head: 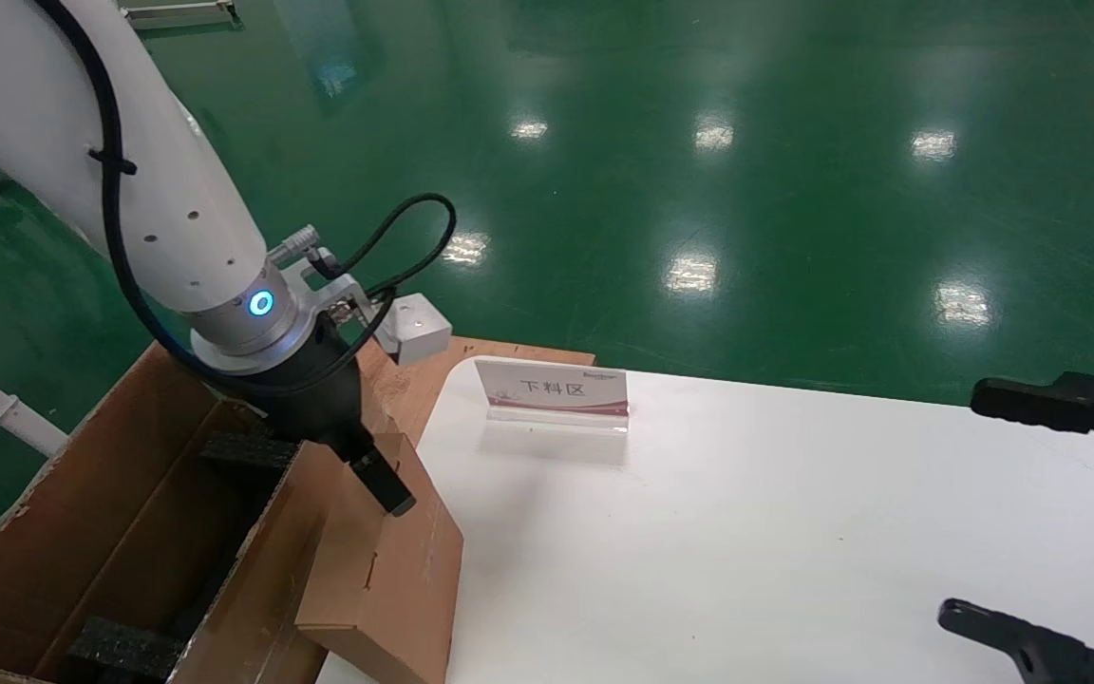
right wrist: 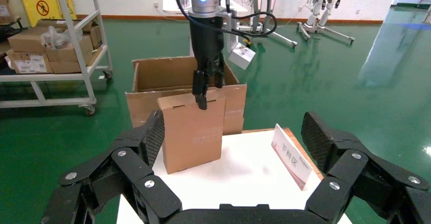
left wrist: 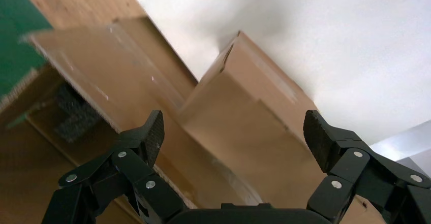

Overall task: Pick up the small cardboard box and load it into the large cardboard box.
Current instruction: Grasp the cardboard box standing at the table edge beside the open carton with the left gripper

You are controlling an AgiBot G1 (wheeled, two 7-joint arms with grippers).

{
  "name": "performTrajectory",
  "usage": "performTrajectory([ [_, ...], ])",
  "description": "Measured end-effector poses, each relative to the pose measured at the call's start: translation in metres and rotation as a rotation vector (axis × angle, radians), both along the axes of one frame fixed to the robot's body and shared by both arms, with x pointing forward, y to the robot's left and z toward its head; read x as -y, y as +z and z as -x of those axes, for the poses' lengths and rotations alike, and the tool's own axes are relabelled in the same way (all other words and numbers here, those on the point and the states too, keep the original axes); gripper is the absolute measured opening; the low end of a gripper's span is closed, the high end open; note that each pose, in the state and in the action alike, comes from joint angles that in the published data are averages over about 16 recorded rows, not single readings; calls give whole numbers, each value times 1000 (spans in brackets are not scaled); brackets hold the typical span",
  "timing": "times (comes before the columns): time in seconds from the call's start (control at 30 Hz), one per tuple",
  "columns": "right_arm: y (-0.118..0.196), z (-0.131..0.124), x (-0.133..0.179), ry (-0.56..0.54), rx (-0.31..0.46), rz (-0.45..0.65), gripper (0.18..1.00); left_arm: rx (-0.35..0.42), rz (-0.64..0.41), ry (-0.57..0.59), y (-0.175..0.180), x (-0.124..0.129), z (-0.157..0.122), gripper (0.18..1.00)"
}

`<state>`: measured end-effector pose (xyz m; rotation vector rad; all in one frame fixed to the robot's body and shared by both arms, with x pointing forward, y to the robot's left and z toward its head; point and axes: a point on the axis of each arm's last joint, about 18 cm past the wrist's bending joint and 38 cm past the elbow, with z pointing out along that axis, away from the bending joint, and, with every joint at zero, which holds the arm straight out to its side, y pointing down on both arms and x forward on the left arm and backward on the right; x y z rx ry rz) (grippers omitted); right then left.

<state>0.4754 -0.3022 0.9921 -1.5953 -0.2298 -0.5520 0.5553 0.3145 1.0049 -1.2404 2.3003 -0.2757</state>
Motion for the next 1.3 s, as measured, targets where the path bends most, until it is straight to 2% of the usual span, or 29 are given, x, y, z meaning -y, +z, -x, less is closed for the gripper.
performTrajectory([
  [0.77, 0, 0, 0, 0, 0, 0, 1001, -80, 87, 69, -12, -4, 9, 1001],
  [1.3, 0, 0, 0, 0, 0, 0, 1001, -93, 124, 83, -12, -3, 9, 1001],
])
